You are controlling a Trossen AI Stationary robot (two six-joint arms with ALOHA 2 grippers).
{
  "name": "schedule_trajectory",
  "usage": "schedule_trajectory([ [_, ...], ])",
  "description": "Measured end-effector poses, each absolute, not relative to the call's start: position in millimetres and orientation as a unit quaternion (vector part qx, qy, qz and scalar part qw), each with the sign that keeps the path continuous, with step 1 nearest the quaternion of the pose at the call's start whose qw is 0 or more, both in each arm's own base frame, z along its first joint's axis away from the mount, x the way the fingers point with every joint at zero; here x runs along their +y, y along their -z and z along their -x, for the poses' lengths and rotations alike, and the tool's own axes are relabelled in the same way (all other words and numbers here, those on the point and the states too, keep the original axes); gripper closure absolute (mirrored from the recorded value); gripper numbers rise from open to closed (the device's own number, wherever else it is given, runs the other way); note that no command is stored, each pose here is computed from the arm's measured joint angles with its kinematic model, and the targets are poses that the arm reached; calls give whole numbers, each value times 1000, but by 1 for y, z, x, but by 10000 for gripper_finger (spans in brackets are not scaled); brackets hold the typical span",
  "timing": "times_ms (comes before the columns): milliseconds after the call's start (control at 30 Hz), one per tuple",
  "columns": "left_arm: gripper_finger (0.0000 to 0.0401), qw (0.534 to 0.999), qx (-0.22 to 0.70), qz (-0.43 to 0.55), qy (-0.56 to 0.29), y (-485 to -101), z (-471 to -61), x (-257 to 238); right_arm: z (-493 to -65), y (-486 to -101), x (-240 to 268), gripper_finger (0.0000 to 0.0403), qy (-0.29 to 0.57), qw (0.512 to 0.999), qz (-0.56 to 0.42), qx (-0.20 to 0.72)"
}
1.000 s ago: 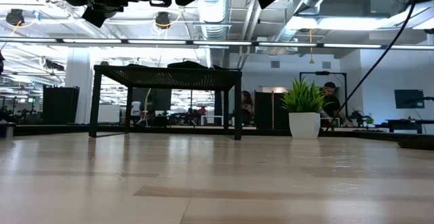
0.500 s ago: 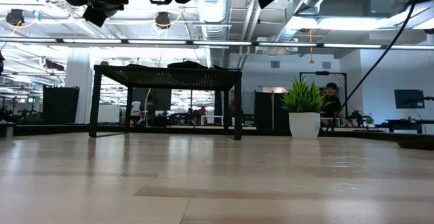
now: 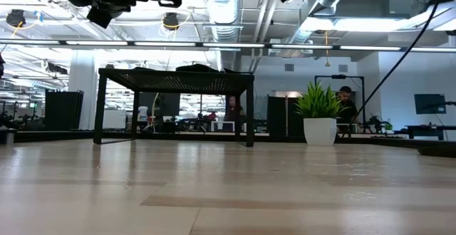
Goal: Pick & Place Mini shaped plates
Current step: Stack the black drop shaped plate on the top of the black drop shaped plates on the shelf
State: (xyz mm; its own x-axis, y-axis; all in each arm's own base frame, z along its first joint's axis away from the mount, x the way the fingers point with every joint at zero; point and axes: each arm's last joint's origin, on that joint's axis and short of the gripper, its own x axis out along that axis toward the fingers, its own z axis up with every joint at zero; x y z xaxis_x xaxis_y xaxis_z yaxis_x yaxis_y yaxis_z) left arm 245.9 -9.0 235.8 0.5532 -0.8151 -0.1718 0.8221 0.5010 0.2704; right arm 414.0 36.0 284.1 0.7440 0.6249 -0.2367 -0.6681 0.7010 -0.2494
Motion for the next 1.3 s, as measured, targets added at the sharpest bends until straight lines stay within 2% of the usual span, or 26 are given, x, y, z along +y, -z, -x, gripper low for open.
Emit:
schedule_trajectory([
  [100,392,866,11,-162,473,-236,-246,-9,-414,-292,37,301,-349,920,173,43],
  [333,392,864,8,-164,475,-236,-246,-9,-416,-289,32,301,-341,927,148,54],
  [1300,392,863,5,-169,476,-236,-246,-12,-415,-293,35,301,-343,926,154,43],
])
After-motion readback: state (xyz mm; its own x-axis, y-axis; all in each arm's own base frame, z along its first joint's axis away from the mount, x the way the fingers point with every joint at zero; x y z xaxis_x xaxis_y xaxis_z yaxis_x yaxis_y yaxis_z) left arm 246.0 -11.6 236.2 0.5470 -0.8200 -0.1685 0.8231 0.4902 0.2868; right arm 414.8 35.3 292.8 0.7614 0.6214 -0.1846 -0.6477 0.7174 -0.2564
